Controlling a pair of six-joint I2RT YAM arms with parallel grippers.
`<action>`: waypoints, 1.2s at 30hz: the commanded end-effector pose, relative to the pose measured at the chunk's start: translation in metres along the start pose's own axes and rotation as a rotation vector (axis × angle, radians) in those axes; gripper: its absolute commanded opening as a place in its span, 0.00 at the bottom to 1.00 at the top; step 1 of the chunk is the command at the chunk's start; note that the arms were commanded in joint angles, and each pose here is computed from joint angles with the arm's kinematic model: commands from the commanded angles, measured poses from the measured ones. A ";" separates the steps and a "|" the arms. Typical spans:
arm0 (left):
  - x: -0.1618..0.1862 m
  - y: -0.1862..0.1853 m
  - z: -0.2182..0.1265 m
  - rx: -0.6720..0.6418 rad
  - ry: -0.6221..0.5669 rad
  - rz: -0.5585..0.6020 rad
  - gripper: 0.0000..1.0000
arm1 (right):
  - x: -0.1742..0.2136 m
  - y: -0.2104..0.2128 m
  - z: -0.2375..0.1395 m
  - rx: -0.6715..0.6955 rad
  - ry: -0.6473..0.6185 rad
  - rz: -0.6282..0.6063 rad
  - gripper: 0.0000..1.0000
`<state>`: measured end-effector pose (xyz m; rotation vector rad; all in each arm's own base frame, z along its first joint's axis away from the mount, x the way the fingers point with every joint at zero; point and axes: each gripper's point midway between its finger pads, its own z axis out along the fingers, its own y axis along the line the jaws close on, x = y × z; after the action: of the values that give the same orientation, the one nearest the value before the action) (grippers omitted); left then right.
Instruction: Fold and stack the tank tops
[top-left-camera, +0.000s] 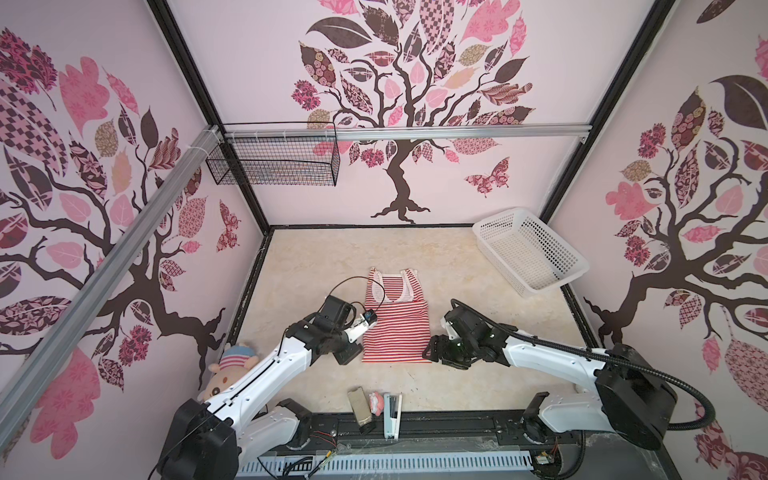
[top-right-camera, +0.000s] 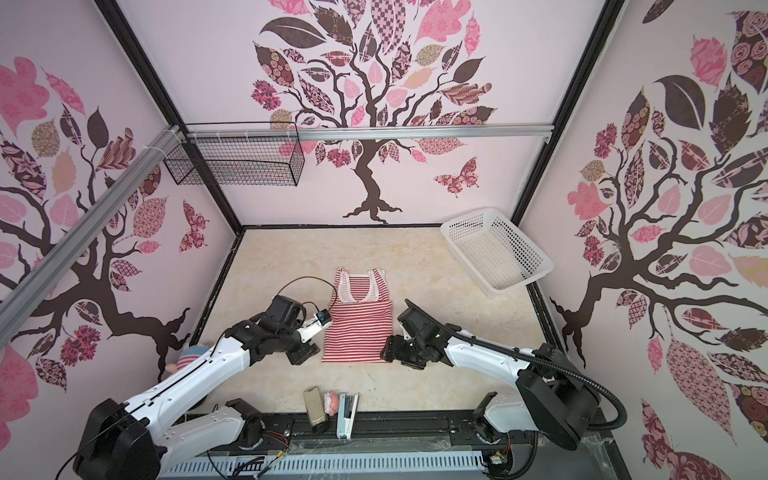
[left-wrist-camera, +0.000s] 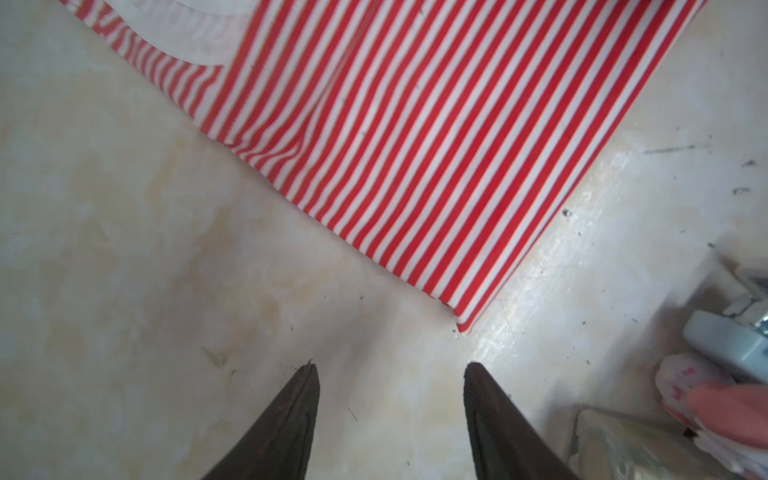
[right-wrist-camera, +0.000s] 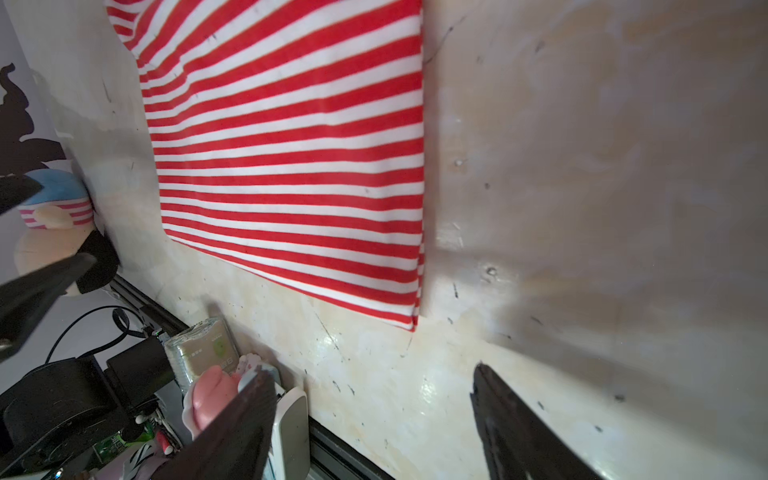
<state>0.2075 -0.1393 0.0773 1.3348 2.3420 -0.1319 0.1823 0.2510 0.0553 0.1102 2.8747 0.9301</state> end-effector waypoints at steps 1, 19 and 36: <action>0.003 -0.003 0.006 -0.019 0.000 0.034 0.61 | -0.001 0.006 0.005 -0.029 0.005 0.017 0.76; 0.000 -0.022 0.029 0.123 0.023 0.024 0.59 | 0.003 -0.004 0.029 -0.045 0.038 0.064 0.53; -0.008 -0.036 0.034 0.215 0.046 0.026 0.45 | 0.003 -0.008 0.035 -0.032 0.046 0.066 0.28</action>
<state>0.1891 -0.1629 0.0379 1.4772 2.4209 -0.3019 0.1840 0.2664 0.0258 0.1799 2.9006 1.0254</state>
